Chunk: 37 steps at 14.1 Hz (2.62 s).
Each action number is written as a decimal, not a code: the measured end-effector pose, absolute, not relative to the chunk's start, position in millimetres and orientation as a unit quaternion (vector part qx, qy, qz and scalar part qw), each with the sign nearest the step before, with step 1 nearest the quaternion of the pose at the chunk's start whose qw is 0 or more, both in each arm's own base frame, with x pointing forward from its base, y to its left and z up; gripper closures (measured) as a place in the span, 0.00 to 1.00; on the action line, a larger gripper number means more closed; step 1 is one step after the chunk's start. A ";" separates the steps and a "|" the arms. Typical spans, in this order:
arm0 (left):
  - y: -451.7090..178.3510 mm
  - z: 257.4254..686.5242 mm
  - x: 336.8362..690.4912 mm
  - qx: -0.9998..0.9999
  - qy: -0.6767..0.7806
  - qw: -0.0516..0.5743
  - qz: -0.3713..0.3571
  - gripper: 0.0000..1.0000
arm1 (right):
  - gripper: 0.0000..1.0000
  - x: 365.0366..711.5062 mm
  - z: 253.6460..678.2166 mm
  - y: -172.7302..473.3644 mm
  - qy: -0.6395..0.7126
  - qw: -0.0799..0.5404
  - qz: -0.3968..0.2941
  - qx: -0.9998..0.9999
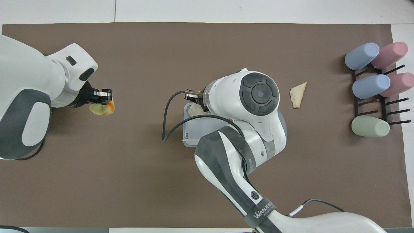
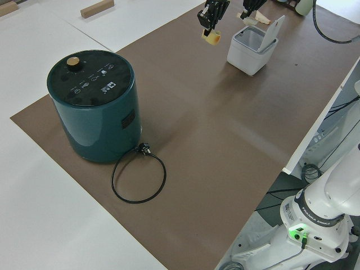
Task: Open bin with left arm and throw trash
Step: 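Carry the bread slice over the bin and release it with the right gripper, then drop cheese into the bin with the left gripper while the right gripper grasps bread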
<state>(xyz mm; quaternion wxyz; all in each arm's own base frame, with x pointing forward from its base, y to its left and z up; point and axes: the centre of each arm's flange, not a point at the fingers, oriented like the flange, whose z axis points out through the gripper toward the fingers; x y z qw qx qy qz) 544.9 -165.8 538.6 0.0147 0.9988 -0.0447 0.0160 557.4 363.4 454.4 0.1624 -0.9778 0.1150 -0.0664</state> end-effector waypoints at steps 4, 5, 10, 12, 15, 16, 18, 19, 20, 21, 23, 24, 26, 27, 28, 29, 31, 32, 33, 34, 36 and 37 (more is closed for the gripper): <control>-166.5 538.8 544.8 0.999 -0.045 0.015 0.017 0.87 | 0.64 546.9 443.8 368.7 0.152 0.158 -0.049 -0.975; -166.7 538.8 544.8 0.999 -0.045 0.015 0.017 0.87 | 0.51 544.5 444.0 370.3 0.158 0.156 -0.044 -0.974; -172.9 538.3 545.3 0.998 -0.050 0.018 0.027 0.87 | 0.19 551.0 446.2 350.3 0.146 0.116 -0.051 -0.981; -197.2 533.0 540.1 0.997 -0.059 0.022 0.034 0.87 | 0.19 573.9 448.8 309.2 0.085 0.075 -0.072 -0.991; -266.9 509.9 520.4 0.996 -0.050 0.039 0.058 0.87 | 0.19 611.5 447.4 221.9 0.002 0.050 -0.080 -0.996; -291.9 499.7 513.3 0.996 -0.047 0.047 0.067 0.87 | 0.19 618.5 443.1 196.1 -0.018 0.043 -0.077 -0.996; -338.9 479.4 500.3 0.994 -0.040 0.065 0.081 0.87 | 0.21 621.1 421.2 154.2 -0.033 0.033 -0.062 -0.997; -360.2 468.8 492.8 0.993 -0.041 0.072 0.082 0.87 | 0.29 618.3 406.5 134.2 -0.025 0.029 -0.052 -0.998; -379.1 460.0 485.0 0.992 -0.046 0.077 0.084 0.85 | 0.29 613.4 390.9 112.8 -0.012 0.025 -0.041 -0.999; -393.9 454.6 477.6 0.991 -0.055 0.082 0.087 0.85 | 0.30 607.3 377.3 94.4 -0.002 0.023 -0.029 -0.999; -409.4 452.4 467.2 0.990 -0.065 0.086 0.089 0.66 | 0.32 593.3 353.2 77.2 0.009 0.020 -0.022 -1.000; -410.1 453.4 466.7 0.990 -0.065 0.087 0.089 0.56 | 0.32 586.9 343.1 77.1 0.008 0.020 -0.023 -1.000; -406.2 455.5 469.1 0.990 -0.061 0.086 0.090 0.35 | 0.32 577.7 325.8 78.4 0.006 0.018 -0.018 -1.000; -403.6 456.8 469.2 0.991 -0.060 0.083 0.087 0.22 | 0.32 575.5 319.4 78.8 0.005 0.018 -0.020 -1.000; -401.4 458.5 468.4 0.992 -0.059 0.079 0.082 0.11 | 0.32 574.7 314.5 79.3 0.004 0.017 -0.024 -1.000; -400.1 460.5 467.4 0.992 -0.059 0.078 0.080 0.01 | 0.32 574.9 310.9 79.2 0.004 0.016 -0.026 -1.000; -398.6 462.6 466.2 0.992 -0.059 0.075 0.077 0.00 | 0.32 575.8 307.3 75.8 -0.001 0.008 -0.026 -1.000; -396.4 461.7 466.4 0.993 -0.057 0.071 0.072 0.00 | 0.33 576.5 307.1 71.0 -0.004 0.001 -0.027 -1.000; -389.4 459.2 467.8 0.995 -0.051 0.061 0.059 0.00 | 0.33 577.4 307.1 64.0 -0.003 -0.003 -0.029 -1.000; -375.2 457.3 472.9 0.997 -0.042 0.047 0.043 0.00 | 0.33 578.5 306.3 57.5 -0.001 -0.006 -0.030 -1.000; -333.7 462.6 493.2 0.998 -0.039 0.033 0.028 0.00 | 0.33 580.5 300.8 51.5 -0.005 -0.007 -0.033 -0.999; -307.7 469.8 506.1 0.998 -0.037 0.031 0.030 0.00 | 0.33 581.1 296.8 52.4 -0.006 -0.007 -0.034 -0.999</control>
